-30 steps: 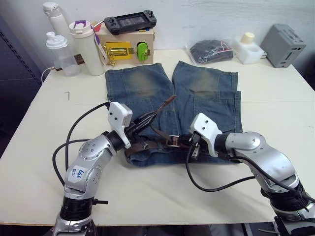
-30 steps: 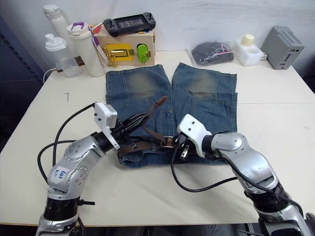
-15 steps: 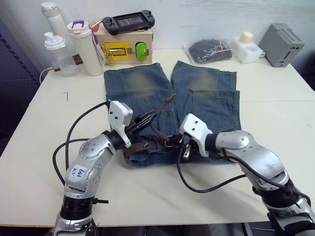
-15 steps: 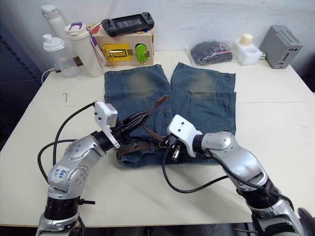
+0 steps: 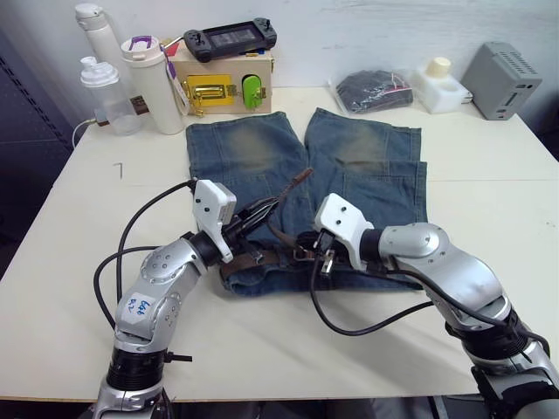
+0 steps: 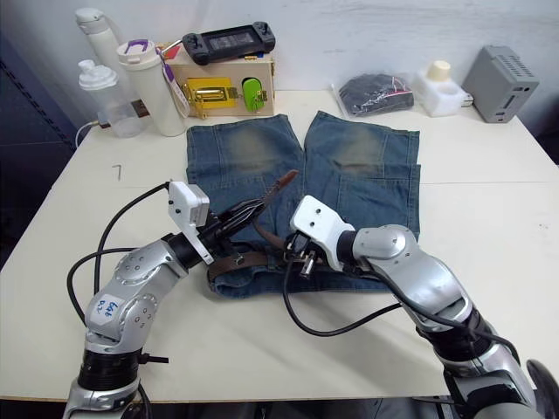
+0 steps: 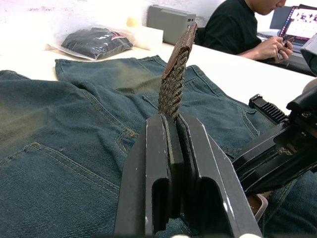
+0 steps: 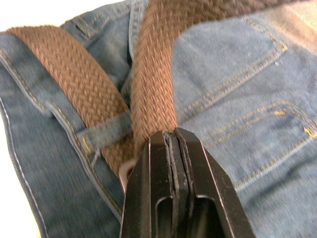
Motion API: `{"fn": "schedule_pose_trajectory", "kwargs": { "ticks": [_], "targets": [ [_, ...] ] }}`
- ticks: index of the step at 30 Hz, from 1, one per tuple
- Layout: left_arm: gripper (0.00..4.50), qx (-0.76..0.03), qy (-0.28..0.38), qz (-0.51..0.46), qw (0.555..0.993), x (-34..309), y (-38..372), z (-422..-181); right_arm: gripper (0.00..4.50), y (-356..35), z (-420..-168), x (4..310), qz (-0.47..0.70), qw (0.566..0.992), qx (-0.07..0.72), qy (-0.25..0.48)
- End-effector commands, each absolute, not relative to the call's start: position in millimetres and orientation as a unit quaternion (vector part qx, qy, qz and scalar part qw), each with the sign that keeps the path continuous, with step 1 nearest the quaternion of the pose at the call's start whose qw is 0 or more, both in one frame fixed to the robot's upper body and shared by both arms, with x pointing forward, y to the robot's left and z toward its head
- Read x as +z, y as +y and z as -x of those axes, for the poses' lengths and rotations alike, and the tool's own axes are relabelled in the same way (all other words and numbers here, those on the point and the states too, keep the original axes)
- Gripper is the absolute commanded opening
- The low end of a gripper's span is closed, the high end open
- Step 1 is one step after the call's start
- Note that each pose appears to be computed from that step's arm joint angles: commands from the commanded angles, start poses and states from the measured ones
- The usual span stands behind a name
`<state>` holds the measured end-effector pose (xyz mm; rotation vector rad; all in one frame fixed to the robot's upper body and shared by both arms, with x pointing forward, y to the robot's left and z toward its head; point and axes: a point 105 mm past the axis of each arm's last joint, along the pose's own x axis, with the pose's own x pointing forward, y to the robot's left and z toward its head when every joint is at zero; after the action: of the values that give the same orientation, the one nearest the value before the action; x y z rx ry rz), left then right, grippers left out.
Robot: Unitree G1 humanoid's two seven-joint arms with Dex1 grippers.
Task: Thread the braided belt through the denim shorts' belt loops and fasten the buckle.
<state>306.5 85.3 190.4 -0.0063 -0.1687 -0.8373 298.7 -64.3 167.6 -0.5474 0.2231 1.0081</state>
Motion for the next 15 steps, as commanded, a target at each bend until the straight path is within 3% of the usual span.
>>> {"fn": "schedule_pose_trajectory", "kwargs": {
  "ticks": [1, 15],
  "targets": [
    [0.00, -0.412, -0.108, -0.006, 0.905, 201.4, 85.5, -301.1, 0.04, -65.4, -296.5, 180.6, 0.246, 0.832, 0.489, 0.089],
    [0.00, -0.423, -0.111, -0.017, 0.899, 200.0, 86.0, -291.5, 0.04, -84.1, -302.2, 174.3, 0.251, 0.797, 0.533, 0.135]
  ]
}}
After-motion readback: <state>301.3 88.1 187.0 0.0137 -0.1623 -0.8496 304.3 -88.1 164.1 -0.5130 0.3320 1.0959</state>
